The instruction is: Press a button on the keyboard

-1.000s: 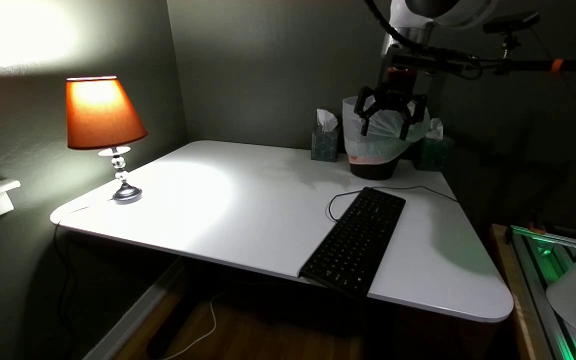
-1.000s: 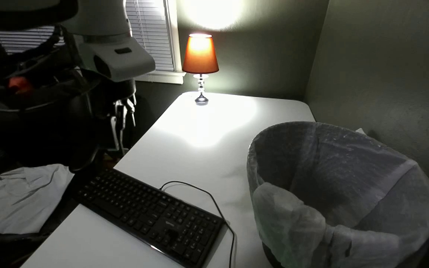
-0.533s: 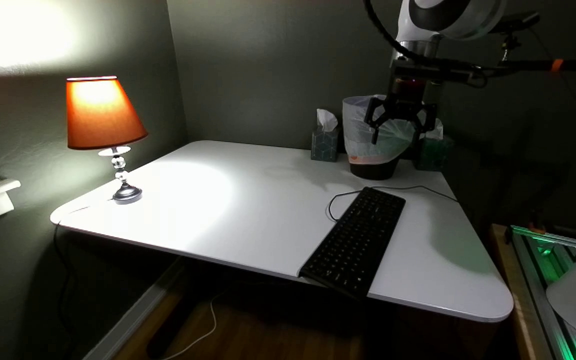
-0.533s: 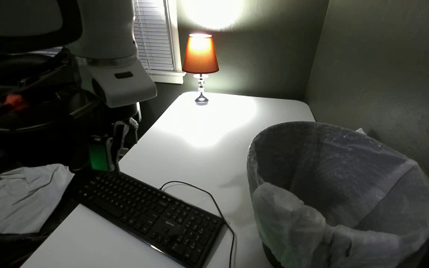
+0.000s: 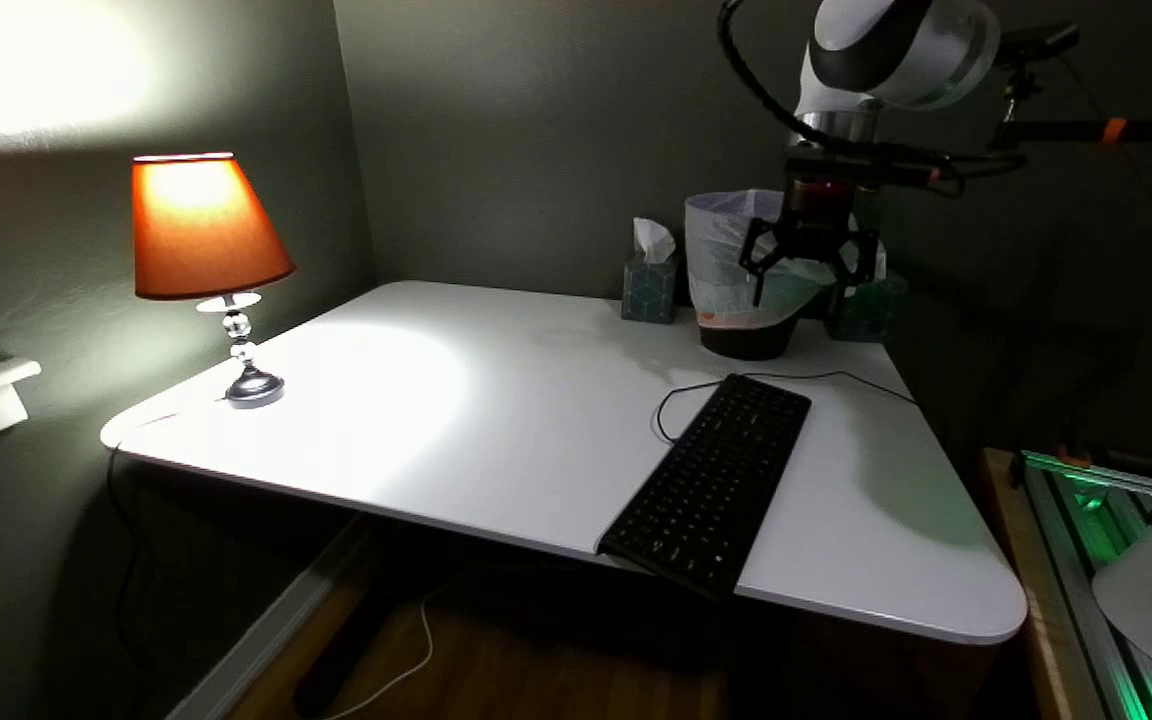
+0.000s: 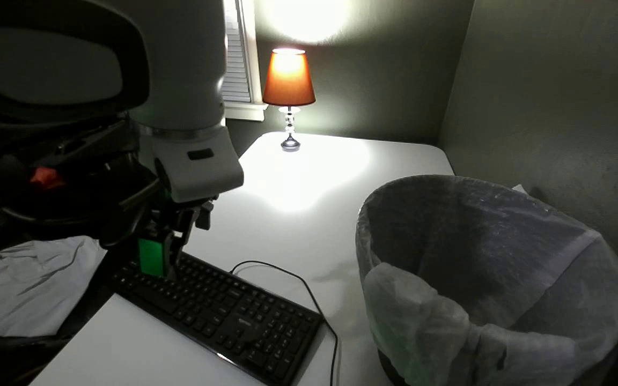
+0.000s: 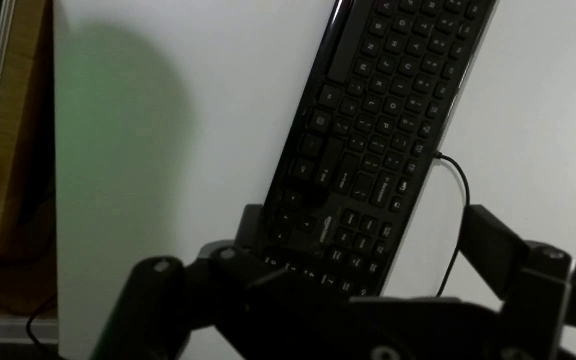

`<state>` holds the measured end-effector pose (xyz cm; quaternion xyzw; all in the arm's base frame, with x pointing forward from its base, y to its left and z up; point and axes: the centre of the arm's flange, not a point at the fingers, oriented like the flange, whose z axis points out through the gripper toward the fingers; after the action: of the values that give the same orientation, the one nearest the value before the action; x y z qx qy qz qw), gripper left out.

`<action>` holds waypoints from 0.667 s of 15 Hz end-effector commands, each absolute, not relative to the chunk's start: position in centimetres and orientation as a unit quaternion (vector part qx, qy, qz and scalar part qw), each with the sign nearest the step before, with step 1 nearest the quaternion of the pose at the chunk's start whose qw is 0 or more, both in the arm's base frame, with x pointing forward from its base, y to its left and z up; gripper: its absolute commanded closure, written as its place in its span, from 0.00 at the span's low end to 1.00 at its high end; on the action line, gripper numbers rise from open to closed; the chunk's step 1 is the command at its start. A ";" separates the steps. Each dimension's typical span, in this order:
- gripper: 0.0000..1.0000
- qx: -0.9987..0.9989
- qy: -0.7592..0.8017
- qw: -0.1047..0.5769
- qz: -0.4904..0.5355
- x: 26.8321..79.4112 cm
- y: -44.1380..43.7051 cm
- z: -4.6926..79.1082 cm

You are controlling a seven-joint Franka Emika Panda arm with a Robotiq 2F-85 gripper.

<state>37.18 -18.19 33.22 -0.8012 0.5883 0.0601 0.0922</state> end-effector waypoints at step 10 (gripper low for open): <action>0.80 -0.717 0.675 0.153 0.086 37.5 -23.7 23.8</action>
<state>36.70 -22.12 26.23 -0.7298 0.6634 0.0825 0.1430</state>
